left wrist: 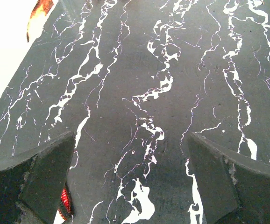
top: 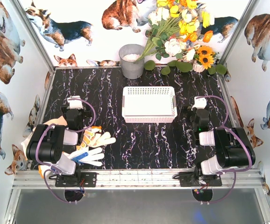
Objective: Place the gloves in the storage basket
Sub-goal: Pick up the glove from the center of the board.
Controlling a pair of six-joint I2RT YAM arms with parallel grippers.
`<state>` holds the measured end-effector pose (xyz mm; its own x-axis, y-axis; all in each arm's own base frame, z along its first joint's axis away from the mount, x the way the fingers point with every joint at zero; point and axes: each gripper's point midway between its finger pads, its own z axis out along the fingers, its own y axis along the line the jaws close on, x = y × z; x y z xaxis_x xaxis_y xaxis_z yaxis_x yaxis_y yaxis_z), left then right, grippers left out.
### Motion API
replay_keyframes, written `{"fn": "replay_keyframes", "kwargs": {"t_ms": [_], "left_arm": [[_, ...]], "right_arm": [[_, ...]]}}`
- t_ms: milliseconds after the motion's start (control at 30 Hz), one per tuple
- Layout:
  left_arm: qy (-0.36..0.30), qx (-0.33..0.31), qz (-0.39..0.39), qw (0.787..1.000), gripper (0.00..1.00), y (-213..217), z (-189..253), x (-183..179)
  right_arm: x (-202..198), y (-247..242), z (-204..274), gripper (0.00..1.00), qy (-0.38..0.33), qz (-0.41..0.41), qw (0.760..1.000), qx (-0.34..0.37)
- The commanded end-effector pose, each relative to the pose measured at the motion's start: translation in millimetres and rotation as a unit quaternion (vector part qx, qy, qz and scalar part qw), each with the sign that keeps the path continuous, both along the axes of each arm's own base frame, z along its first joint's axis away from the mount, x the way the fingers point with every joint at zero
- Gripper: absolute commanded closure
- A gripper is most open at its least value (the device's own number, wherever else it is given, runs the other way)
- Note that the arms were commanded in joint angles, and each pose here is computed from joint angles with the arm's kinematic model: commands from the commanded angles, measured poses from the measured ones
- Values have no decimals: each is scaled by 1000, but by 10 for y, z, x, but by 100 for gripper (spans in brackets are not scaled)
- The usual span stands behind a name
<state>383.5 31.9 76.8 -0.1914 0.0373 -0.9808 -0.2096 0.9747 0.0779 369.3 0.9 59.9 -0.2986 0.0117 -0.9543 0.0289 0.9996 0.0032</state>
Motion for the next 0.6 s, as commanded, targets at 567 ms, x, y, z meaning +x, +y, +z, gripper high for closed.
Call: {"fn": "replay_keyframes", "kwargs": {"t_ms": [567], "left_arm": [[-33,-64,43,996,0,-140,1124,-187]], "right_arm": [[-413,-375,1088,0,-65,-156,983,72]]}}
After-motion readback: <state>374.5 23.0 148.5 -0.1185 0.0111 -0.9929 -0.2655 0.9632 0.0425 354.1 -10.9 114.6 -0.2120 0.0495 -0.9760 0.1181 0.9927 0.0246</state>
